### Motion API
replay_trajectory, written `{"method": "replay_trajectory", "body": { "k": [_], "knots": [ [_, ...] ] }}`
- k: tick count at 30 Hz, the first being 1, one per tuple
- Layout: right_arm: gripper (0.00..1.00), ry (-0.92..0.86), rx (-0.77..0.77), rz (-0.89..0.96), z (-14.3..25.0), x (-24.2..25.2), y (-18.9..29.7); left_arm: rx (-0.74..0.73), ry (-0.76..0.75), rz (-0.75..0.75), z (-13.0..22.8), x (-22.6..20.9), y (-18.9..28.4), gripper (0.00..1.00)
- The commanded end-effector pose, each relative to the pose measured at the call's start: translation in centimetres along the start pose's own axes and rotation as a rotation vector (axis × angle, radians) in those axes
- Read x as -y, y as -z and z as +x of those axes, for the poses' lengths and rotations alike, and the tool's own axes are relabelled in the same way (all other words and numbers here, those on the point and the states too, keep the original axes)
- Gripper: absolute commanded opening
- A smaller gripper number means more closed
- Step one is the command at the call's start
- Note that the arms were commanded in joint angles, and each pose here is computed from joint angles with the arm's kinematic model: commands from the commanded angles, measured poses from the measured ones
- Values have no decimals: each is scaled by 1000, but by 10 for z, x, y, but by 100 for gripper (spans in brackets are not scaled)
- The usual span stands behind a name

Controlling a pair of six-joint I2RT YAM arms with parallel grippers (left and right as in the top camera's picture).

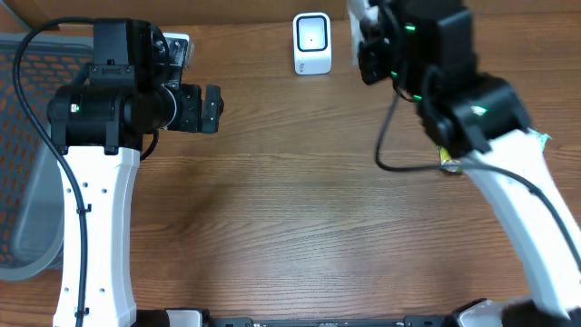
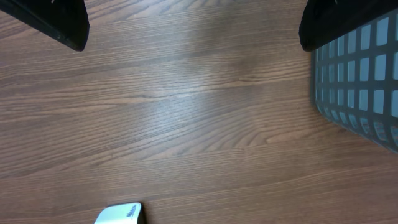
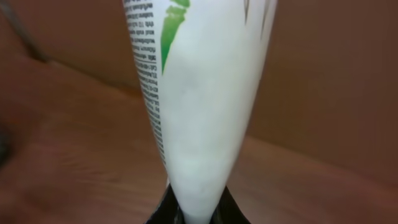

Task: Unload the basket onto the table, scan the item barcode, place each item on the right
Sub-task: 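Lift the white tube upright toward the scanner, then hold the white tube in front of the scanner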

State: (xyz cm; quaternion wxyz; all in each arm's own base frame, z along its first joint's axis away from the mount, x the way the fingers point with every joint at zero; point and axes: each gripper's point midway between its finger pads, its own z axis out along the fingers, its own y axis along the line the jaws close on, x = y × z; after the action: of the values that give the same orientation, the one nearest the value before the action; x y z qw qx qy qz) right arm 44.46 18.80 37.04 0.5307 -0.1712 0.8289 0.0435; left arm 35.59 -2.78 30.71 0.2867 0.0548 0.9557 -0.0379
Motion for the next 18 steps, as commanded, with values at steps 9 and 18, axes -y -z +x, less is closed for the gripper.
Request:
{"method": "replay_trajectory", "body": {
  "k": [9, 18],
  "knots": [
    [4, 256, -122, 455, 81, 44, -164, 7, 4, 12, -3, 3, 1, 100],
    [4, 585, -131, 488, 120, 34, -233, 7, 4, 12, -3, 3, 1, 100]
  ]
}}
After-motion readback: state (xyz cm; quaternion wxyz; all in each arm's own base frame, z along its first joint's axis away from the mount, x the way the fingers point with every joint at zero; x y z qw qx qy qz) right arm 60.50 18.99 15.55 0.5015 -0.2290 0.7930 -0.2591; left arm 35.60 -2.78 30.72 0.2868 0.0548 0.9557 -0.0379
